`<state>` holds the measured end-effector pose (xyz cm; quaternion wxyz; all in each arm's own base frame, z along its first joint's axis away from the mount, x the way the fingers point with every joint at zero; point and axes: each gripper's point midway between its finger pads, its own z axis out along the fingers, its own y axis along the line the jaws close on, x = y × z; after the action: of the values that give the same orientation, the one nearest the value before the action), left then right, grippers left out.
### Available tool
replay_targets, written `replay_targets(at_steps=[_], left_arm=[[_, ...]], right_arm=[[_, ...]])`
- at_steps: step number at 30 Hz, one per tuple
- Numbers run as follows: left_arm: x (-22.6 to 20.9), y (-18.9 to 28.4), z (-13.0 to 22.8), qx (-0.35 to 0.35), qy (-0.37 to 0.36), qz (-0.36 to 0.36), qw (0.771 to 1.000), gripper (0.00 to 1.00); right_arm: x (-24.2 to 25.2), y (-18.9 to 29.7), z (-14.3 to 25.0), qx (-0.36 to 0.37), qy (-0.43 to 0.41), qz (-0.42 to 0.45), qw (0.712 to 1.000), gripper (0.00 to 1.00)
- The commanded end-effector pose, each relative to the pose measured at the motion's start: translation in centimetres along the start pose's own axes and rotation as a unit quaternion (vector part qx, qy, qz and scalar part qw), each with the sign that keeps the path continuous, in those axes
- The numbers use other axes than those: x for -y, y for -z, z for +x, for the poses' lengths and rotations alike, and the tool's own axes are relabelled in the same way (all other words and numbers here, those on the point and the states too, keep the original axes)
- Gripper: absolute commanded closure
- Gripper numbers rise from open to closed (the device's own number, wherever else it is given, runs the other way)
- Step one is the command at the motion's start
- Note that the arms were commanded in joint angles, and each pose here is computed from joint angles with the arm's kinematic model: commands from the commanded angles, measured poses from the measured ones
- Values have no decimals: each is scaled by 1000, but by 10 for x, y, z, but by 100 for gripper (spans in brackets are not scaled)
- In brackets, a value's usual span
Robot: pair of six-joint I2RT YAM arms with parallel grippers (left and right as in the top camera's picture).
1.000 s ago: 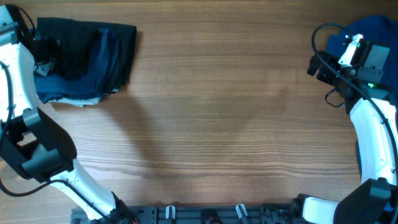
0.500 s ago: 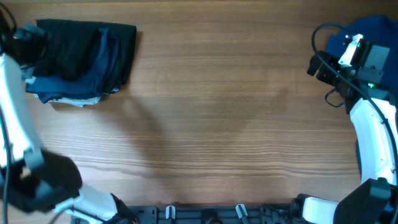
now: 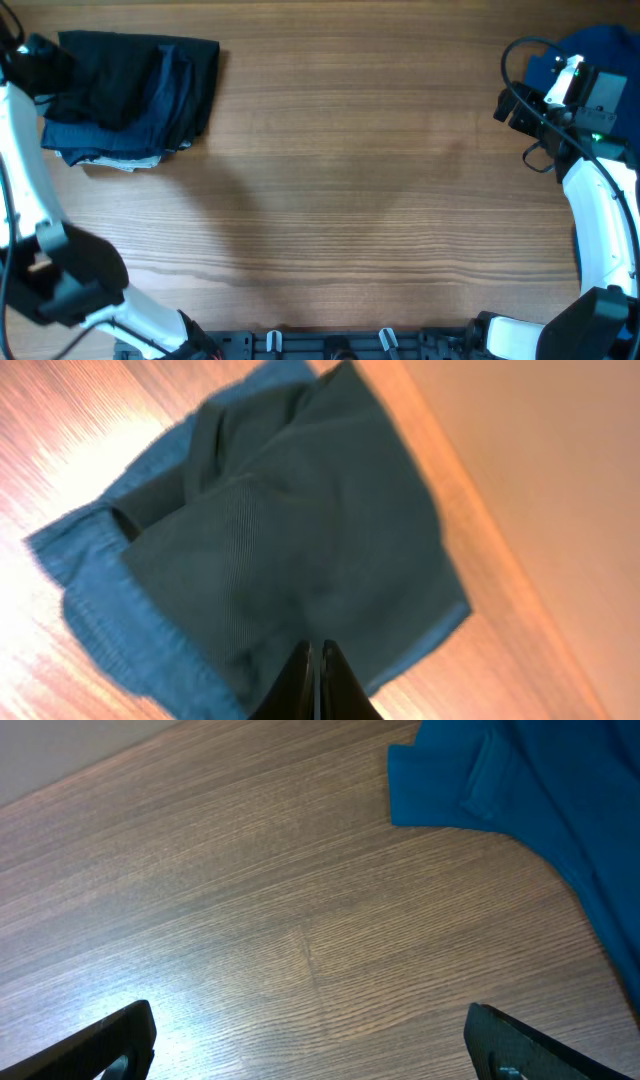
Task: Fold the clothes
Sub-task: 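Lower the black polo onto the left clothes stack with the left gripper, then open the left gripper and press the polo flat on the stack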
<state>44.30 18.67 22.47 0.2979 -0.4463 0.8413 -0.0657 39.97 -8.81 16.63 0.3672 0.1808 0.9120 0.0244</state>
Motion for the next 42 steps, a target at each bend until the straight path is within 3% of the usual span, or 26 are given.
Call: replay_targets(at_steps=[1, 7, 15, 19, 25, 30, 36, 42], left_arm=[[-23, -33, 1, -21, -5, -30, 999, 96], [-59, -61, 0, -29, 12, -88, 996, 96], [-85, -94, 24, -49, 18, -116, 992, 96], [-94, -93, 19, -33, 16, -137, 990, 96], [-59, -41, -6, 27, 12, -81, 996, 96], [1, 6, -1, 34, -14, 35, 999, 96], [40, -9, 35, -43, -81, 132, 987, 96], [29, -49, 64, -110, -70, 127, 983, 96]], right_arm=[[4, -4, 1, -4, -6, 10, 1000, 0], [4, -4, 1, -4, -6, 10, 1000, 0], [4, -4, 1, -4, -6, 10, 1000, 0], [4, -4, 1, -4, -6, 10, 1000, 0], [4, -4, 1, -4, -6, 10, 1000, 0], [4, -4, 2, -4, -6, 10, 1000, 0], [4, -4, 1, -4, -6, 10, 1000, 0], [4, -4, 1, -4, -6, 10, 1000, 0]])
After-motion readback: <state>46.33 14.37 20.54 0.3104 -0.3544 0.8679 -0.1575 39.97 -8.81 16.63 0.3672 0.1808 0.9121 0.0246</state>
